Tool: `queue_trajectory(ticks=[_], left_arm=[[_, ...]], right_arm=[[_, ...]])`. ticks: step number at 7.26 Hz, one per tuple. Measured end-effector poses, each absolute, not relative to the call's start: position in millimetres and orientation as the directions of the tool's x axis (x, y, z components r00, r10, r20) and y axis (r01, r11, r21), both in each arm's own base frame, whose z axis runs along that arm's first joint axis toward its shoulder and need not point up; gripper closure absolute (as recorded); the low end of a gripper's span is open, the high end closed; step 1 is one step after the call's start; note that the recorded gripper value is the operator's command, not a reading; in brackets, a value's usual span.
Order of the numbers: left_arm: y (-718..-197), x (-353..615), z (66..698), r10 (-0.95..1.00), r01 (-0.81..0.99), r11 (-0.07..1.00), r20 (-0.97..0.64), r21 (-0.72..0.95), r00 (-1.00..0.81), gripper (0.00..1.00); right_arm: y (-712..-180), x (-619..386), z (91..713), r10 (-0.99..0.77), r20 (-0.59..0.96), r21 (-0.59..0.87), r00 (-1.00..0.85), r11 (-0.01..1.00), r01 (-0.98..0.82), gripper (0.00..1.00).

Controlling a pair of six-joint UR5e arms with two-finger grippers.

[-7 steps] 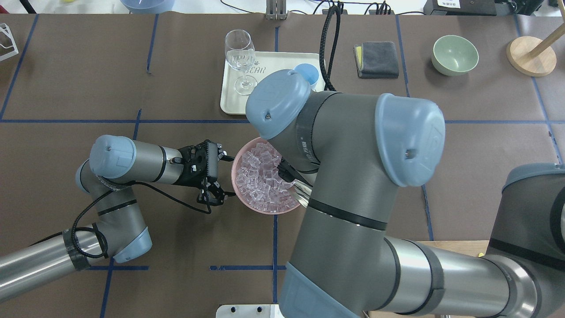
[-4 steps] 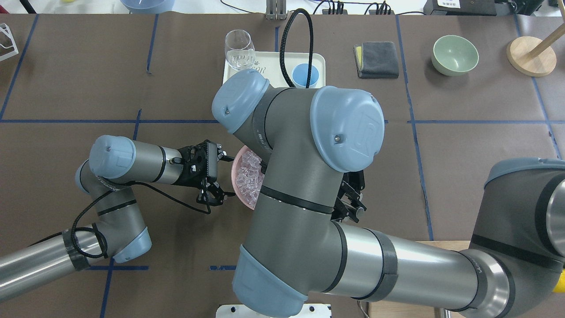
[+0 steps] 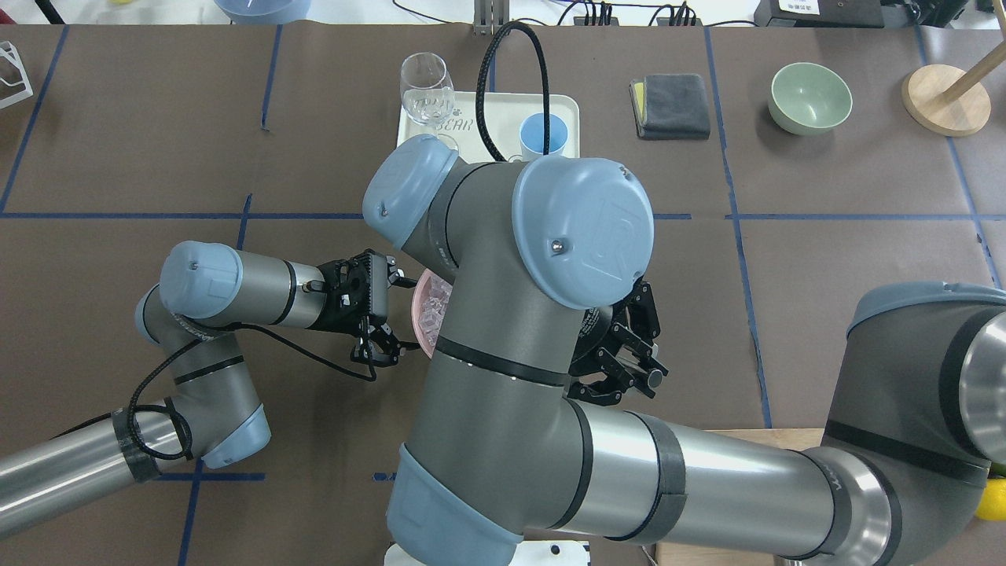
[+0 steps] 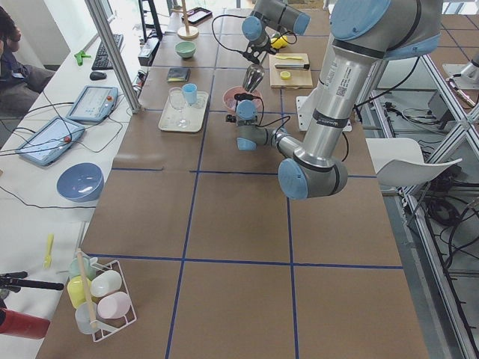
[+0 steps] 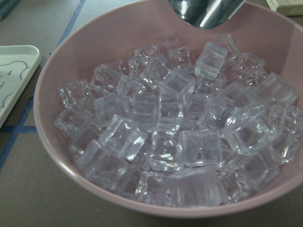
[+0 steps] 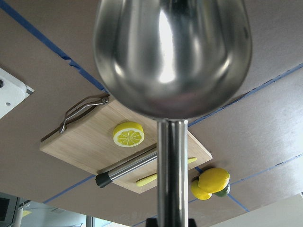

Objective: Put ice in cup with scoop
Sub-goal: 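Dig the scoop into the ice cubes with the right gripper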

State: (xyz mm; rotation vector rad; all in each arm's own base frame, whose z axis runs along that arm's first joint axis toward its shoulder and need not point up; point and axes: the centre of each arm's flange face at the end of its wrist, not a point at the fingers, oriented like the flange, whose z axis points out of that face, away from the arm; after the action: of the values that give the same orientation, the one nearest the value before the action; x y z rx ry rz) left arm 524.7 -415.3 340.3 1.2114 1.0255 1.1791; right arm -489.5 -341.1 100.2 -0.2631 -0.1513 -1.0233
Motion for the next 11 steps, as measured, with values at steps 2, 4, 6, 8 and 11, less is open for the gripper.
queue_trajectory(ticks=[2, 4, 6, 8, 11], left_arm=[[-415, 524, 341, 0.991, -0.105, -0.02, 0.033, 0.994, 0.129, 0.0], [-415, 524, 341, 0.991, -0.105, -0.019, 0.033, 0.994, 0.129, 0.0], [-415, 524, 341, 0.991, -0.106, -0.019, 0.033, 0.994, 0.129, 0.0], [-416, 525, 343, 0.991, -0.107, -0.018, 0.032, 0.994, 0.129, 0.0], [-416, 526, 343, 0.991, -0.108, -0.018, 0.032, 0.994, 0.129, 0.0]], right_arm=[[-334, -506, 105, -0.833, 0.241, -0.165, 0.498, 0.471, 0.867, 1.0], [-335, -517, 104, -0.838, 0.239, -0.162, 0.491, 0.464, 0.871, 1.0], [-343, -534, 109, -0.838, 0.239, -0.153, 0.49, 0.466, 0.872, 1.0], [-353, -552, 116, -0.836, 0.24, -0.138, 0.493, 0.473, 0.87, 1.0], [-361, -565, 132, -0.833, 0.246, -0.078, 0.496, 0.493, 0.867, 1.0]])
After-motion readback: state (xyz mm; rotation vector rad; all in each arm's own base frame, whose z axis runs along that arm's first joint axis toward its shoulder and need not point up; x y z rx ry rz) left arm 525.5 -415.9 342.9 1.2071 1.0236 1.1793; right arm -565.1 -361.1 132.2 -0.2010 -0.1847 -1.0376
